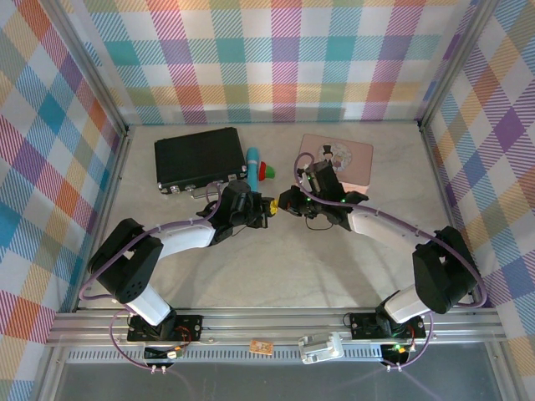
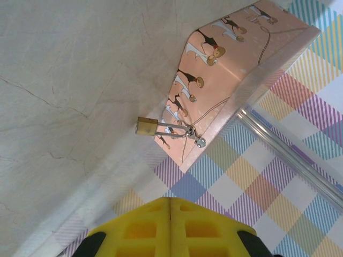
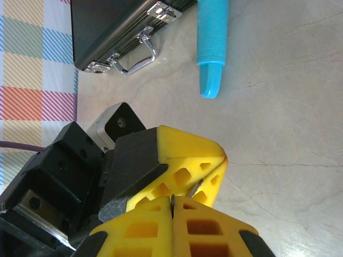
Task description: Unlock a padlock with a key
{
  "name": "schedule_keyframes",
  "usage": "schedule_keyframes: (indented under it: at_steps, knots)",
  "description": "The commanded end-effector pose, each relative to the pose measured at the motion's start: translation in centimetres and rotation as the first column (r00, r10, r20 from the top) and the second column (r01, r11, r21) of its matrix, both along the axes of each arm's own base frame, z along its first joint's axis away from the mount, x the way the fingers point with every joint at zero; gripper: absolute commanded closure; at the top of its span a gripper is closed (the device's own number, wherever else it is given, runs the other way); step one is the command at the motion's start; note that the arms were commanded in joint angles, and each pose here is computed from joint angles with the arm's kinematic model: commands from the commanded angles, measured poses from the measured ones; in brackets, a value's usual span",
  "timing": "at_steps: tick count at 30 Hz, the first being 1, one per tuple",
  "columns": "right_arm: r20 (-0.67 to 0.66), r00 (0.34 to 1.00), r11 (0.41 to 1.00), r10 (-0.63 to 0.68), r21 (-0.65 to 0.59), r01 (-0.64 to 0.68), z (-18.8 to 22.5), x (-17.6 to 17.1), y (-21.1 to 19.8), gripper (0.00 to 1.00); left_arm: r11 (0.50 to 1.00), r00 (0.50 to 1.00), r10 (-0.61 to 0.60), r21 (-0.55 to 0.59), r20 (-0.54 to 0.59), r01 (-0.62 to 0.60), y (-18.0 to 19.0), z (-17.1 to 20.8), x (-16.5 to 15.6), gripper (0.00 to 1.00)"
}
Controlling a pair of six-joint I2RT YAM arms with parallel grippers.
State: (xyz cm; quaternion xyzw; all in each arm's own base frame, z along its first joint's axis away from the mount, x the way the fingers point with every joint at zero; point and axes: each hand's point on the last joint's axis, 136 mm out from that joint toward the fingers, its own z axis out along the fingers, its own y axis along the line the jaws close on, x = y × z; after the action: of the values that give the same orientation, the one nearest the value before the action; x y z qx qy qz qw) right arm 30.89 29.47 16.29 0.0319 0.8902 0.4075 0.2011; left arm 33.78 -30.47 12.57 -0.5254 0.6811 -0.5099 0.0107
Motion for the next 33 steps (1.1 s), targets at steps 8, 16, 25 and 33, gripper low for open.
schedule_keyframes:
  at_steps: [8,16,25,33]
  knots:
    - [0.025,0.997,0.997,-0.07,0.042,0.069,2.1,0.2,-2.2,0.47,0.933,0.939,-0.076,0.356,0.336,-0.052,5.4,4.7,3.4,1.0]
    - [0.024,0.999,0.964,-0.047,0.261,0.039,4.5,0.0,-0.2,0.46,0.786,0.693,-0.312,0.586,0.65,-0.196,6.7,13.2,4.7,1.0]
    - [0.144,0.989,0.858,-0.014,0.51,-0.062,9.0,1.2,2.2,0.49,0.748,0.424,-0.417,0.568,0.804,-0.342,6.3,19.3,3.4,1.0]
    - [0.277,0.96,0.799,0.035,0.57,-0.193,12.4,0.7,3.1,0.58,0.777,0.384,-0.407,0.535,0.829,-0.332,5.8,19.9,2.9,1.0]
